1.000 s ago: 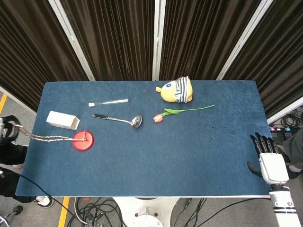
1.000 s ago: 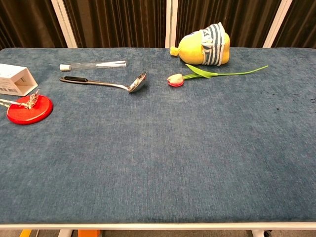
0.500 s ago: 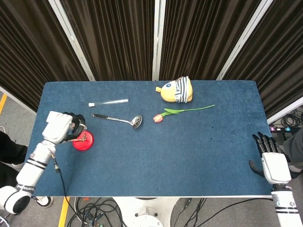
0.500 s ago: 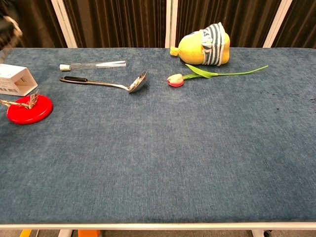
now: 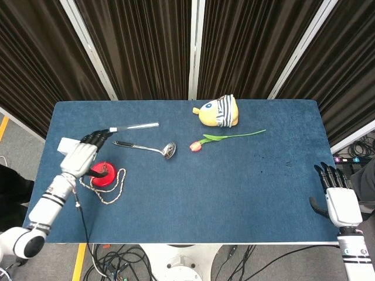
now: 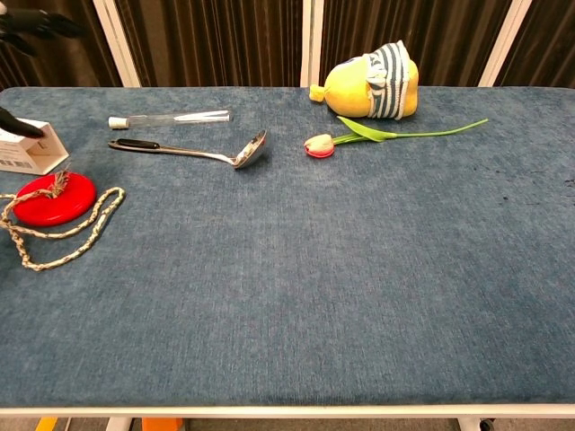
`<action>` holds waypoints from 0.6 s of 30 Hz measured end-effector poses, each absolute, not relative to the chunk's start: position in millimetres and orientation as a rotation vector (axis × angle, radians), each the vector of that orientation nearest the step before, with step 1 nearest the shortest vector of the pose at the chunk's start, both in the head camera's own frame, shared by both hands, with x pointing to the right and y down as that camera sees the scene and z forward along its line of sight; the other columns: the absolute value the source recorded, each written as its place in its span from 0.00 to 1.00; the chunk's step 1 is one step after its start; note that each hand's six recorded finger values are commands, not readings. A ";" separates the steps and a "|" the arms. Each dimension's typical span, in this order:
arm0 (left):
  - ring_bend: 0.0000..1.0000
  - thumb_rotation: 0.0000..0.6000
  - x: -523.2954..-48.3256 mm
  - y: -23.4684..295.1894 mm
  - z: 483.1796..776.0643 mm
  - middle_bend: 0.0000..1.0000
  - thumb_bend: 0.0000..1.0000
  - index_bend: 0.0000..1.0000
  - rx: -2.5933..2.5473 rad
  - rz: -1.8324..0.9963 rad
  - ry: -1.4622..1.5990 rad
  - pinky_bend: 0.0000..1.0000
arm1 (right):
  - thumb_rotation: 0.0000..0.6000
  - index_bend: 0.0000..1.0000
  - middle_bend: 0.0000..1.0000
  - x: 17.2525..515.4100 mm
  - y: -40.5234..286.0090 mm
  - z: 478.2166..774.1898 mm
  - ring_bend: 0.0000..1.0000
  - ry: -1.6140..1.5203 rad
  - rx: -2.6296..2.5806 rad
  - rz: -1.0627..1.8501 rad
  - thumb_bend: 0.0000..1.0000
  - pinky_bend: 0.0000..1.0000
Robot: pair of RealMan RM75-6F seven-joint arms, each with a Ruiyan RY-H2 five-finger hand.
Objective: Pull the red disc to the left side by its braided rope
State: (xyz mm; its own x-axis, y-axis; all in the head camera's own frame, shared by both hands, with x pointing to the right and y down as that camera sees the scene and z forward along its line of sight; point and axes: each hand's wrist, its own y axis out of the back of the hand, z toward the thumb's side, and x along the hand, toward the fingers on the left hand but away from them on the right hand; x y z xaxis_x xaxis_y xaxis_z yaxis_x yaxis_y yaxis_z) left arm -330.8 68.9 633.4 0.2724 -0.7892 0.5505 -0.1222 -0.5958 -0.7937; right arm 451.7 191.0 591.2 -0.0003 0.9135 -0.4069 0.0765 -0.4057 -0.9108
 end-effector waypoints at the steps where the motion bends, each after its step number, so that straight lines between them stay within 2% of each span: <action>1: 0.00 1.00 -339.3 68.2 629.5 0.00 0.04 0.03 -1.897 -1.373 0.823 0.12 | 1.00 0.00 0.00 451.7 191.0 590.7 0.00 -1.050 -1.563 1.487 0.25 0.00; 6: 0.00 1.00 -376.5 79.0 615.9 0.00 0.04 0.03 -1.845 -1.431 0.894 0.12 | 1.00 0.00 0.00 450.6 192.1 585.8 0.00 -1.050 -1.557 1.469 0.25 0.00; 10: 0.00 1.00 -403.7 102.1 607.0 0.01 0.04 0.05 -1.768 -1.448 0.922 0.12 | 1.00 0.00 0.00 448.4 194.1 580.5 0.00 -1.043 -1.550 1.454 0.25 0.00; 18: 0.00 1.00 -454.0 188.3 597.9 0.04 0.04 0.08 -1.535 -1.492 0.840 0.12 | 1.00 0.00 0.00 442.6 195.1 571.7 0.00 -1.031 -1.548 1.432 0.25 0.00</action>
State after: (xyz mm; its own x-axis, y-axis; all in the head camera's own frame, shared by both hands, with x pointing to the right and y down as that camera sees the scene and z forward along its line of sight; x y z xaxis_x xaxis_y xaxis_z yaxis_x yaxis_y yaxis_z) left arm -454.0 188.3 597.9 0.0763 -0.8904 0.4488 0.0775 -0.4434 -0.8929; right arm 442.6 195.1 571.7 0.0389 0.9280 -0.3705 0.0575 -0.3723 -0.9263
